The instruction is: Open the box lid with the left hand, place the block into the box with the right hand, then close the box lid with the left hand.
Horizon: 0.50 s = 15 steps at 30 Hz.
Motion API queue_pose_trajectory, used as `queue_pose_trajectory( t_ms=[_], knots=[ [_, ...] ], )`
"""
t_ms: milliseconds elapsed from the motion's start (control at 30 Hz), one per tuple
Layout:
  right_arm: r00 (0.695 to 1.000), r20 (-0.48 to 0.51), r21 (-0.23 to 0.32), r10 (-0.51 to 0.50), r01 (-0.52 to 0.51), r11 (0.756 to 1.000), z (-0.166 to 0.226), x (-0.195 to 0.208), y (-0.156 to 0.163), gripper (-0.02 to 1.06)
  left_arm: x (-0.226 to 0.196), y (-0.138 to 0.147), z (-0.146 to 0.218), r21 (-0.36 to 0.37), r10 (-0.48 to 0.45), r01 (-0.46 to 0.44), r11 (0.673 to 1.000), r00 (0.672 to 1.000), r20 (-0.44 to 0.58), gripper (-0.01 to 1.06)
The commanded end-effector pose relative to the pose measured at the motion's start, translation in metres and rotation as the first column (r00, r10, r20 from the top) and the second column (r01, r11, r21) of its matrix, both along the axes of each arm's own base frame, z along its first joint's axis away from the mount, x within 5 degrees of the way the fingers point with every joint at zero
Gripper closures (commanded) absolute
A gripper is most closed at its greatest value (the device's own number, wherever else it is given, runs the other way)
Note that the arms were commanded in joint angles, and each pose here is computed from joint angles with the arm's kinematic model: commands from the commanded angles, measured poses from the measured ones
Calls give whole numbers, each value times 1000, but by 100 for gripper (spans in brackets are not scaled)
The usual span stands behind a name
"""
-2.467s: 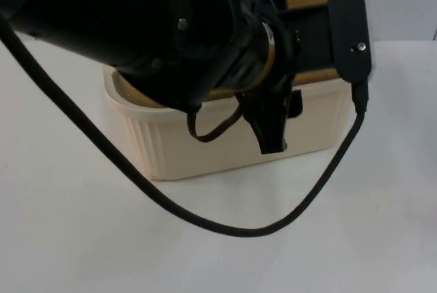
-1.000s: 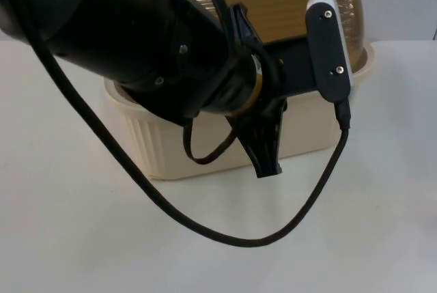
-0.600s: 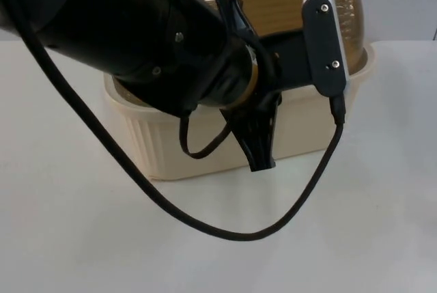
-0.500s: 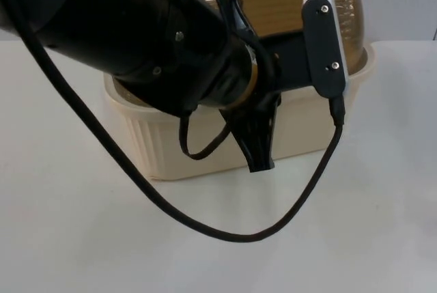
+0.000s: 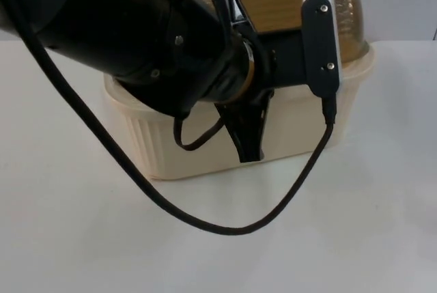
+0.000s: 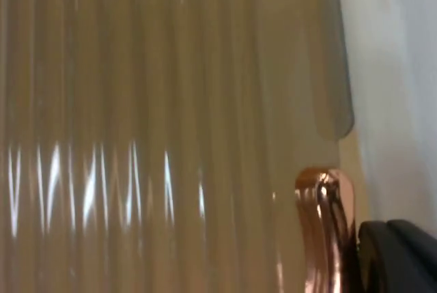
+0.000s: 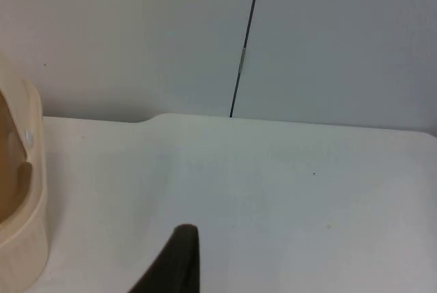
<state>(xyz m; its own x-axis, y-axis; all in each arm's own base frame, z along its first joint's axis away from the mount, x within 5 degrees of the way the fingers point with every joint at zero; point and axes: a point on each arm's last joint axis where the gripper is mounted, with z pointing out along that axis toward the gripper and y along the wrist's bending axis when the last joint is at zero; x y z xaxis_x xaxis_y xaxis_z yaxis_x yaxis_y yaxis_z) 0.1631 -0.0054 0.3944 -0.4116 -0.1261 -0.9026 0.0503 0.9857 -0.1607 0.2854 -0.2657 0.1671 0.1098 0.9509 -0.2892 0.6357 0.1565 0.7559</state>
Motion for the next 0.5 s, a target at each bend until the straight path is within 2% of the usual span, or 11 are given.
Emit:
queue_pose_trajectory(
  t_ms=[0,233,467],
  knots=[
    [1000,8,-1,-4,4,1000,1,-1,-1,0,4,3,7,3,25,-25,1000,999,38,105],
    [1000,7,-1,-4,4,1000,1,-1,-1,0,5,5,9,70,-6,1,998,997,72,105],
    [1000,3,-1,-5,5,1000,1,-1,-1,0,13,-4,25,47,-17,11,999,993,117,105]
  ],
)
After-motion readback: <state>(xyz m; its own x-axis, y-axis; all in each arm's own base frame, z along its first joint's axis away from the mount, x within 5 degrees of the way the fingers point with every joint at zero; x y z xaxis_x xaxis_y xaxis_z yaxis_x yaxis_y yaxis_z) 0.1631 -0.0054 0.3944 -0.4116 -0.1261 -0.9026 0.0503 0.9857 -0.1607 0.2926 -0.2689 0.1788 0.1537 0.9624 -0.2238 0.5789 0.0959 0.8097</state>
